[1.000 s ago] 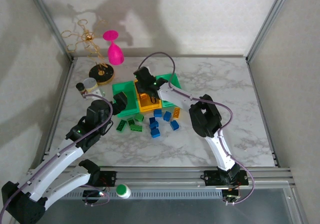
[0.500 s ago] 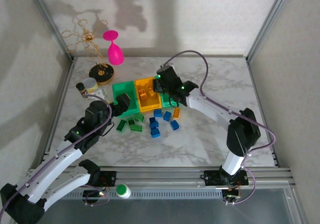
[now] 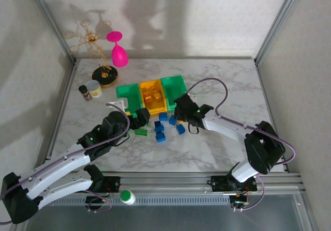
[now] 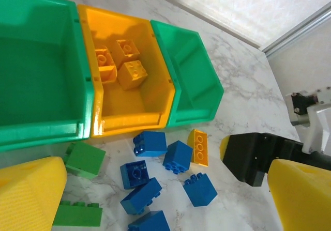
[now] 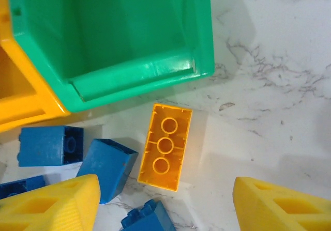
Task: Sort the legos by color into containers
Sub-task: Pick up the lego from the center of the table.
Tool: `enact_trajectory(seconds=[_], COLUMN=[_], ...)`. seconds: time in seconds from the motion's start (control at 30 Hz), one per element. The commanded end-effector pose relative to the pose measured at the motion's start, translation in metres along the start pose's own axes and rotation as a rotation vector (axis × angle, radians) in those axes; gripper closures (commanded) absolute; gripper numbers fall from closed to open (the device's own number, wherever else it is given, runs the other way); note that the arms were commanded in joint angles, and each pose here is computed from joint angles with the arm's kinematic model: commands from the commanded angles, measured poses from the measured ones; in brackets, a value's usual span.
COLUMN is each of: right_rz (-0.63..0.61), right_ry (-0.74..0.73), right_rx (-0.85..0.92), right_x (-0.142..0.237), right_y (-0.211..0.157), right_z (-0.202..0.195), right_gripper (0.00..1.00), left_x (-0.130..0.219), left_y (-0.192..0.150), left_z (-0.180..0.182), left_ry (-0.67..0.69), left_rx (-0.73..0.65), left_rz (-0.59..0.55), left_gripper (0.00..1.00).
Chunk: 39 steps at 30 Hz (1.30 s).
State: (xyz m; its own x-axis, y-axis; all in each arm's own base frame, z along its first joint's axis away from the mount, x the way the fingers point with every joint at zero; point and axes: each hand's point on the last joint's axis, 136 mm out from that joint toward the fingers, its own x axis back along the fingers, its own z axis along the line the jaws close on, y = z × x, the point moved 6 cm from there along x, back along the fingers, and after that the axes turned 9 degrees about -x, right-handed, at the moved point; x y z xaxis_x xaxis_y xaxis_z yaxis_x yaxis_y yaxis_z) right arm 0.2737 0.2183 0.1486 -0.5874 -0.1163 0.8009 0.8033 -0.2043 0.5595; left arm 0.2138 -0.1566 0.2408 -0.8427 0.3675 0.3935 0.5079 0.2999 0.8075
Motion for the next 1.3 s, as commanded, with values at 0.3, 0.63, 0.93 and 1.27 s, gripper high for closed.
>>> enact_trajectory(seconds=[0.3, 0.63, 0.93, 1.27], right_rz=[0.052, 0.081, 0.080, 0.050], right_ry=[-0.052, -0.082, -0.066, -0.060], right_rx=[-0.022, -0.013, -0.019, -0.014], right_x=[-0.045, -0.064, -0.064, -0.048], right_y=[-0.024, -0.029, -0.026, -0.016], right_z=[-0.002, -0.006, -0.008, -0.011], right_gripper=[0.36, 0.44, 0.58, 0.70], left_x=[-0.004, -0.004, -0.006, -0.005], left_y=[-0.004, -0.004, -0.004, -0.001], left_z=[-0.008, -0.005, -0.004, -0.006], left_ry=[0.014, 0.038, 0.051, 0.049], left_rx=[-0.001, -0.011, -0.016, -0.017], left_rz=[-0.024, -0.030, -0.032, -0.038], left_gripper=[0.00, 0.00, 0.00, 0.00])
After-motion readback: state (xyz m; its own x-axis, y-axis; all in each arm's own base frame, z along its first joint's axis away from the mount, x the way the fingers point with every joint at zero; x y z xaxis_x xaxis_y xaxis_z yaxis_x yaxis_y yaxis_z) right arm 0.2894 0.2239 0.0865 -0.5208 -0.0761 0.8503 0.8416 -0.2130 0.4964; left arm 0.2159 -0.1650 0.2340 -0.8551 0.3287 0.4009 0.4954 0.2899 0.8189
